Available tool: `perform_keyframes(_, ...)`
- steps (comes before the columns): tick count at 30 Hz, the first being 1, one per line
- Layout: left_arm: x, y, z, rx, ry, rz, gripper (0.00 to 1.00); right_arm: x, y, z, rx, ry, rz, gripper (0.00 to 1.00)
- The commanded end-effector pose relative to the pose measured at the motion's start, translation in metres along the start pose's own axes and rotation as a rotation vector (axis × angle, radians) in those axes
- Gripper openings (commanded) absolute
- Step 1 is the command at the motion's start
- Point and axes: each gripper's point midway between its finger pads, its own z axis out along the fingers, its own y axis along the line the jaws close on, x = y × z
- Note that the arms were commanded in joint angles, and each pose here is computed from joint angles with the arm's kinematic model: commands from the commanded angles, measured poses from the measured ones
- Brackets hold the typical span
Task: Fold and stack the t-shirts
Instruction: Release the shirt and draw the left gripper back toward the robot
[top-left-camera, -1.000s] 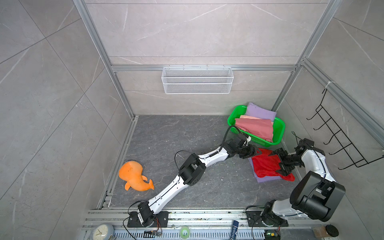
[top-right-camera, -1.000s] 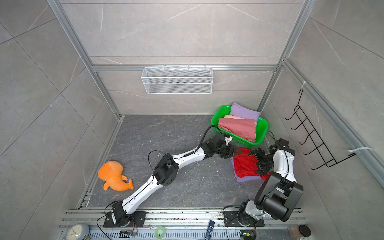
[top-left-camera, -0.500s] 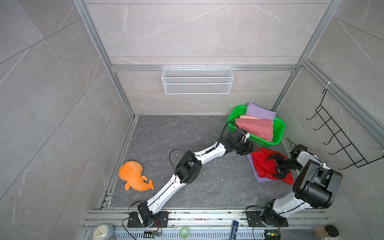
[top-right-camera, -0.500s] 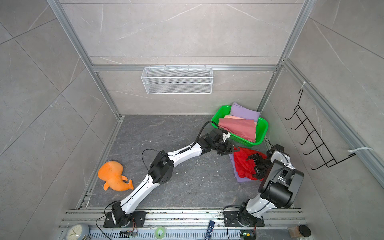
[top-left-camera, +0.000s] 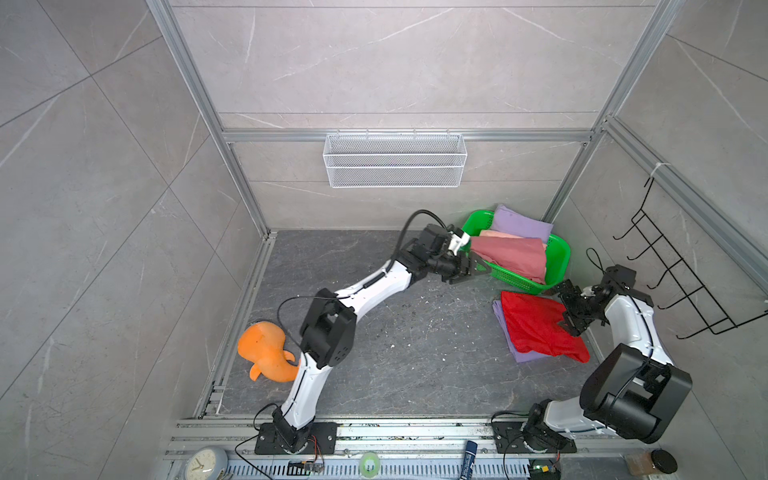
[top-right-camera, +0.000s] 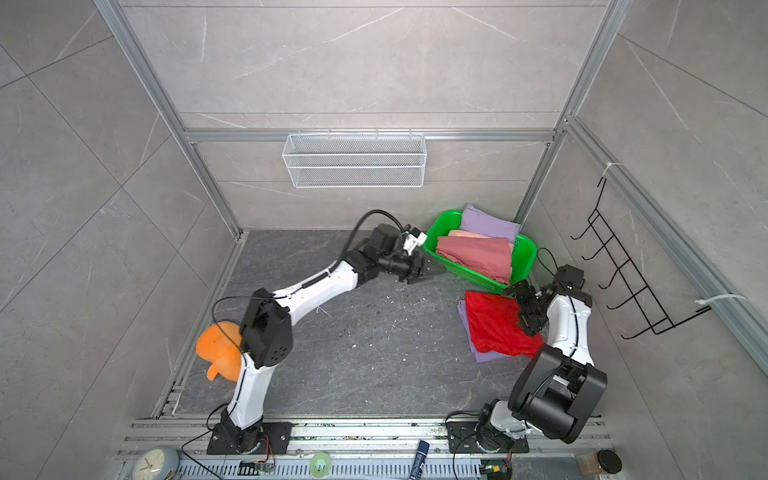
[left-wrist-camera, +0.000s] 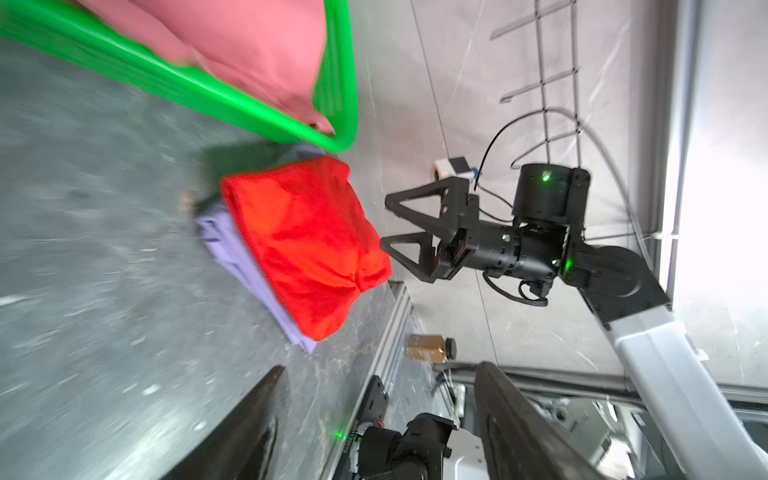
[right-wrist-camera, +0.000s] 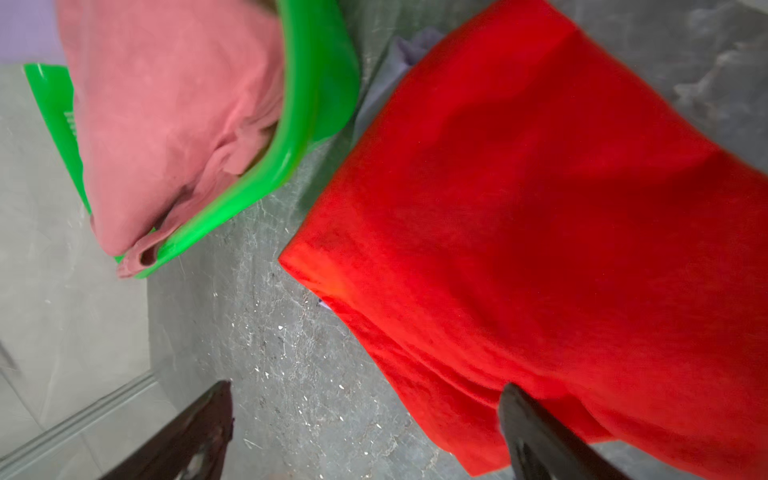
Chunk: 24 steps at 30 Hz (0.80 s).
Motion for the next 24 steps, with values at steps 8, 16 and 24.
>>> perform_keyframes(8, -0.045, 0.075, -0.175, -0.56, -0.378, 0.056, 0.76, 0.005, 0.013, -0.007, 0.104, -0.141, -0.136, 1.0)
perform_keyframes(16, -0.108, 0.12, -0.222, -0.706, -0.552, 0.011, 0.78, 0.008, -0.035, -0.018, 0.345, -0.18, -0.138, 1.0)
perform_keyframes(24, -0.149, 0.125, -0.211, -0.619, -0.594, -0.005, 0.78, 0.014, -0.066, -0.001, 0.364, -0.163, -0.055, 1.0)
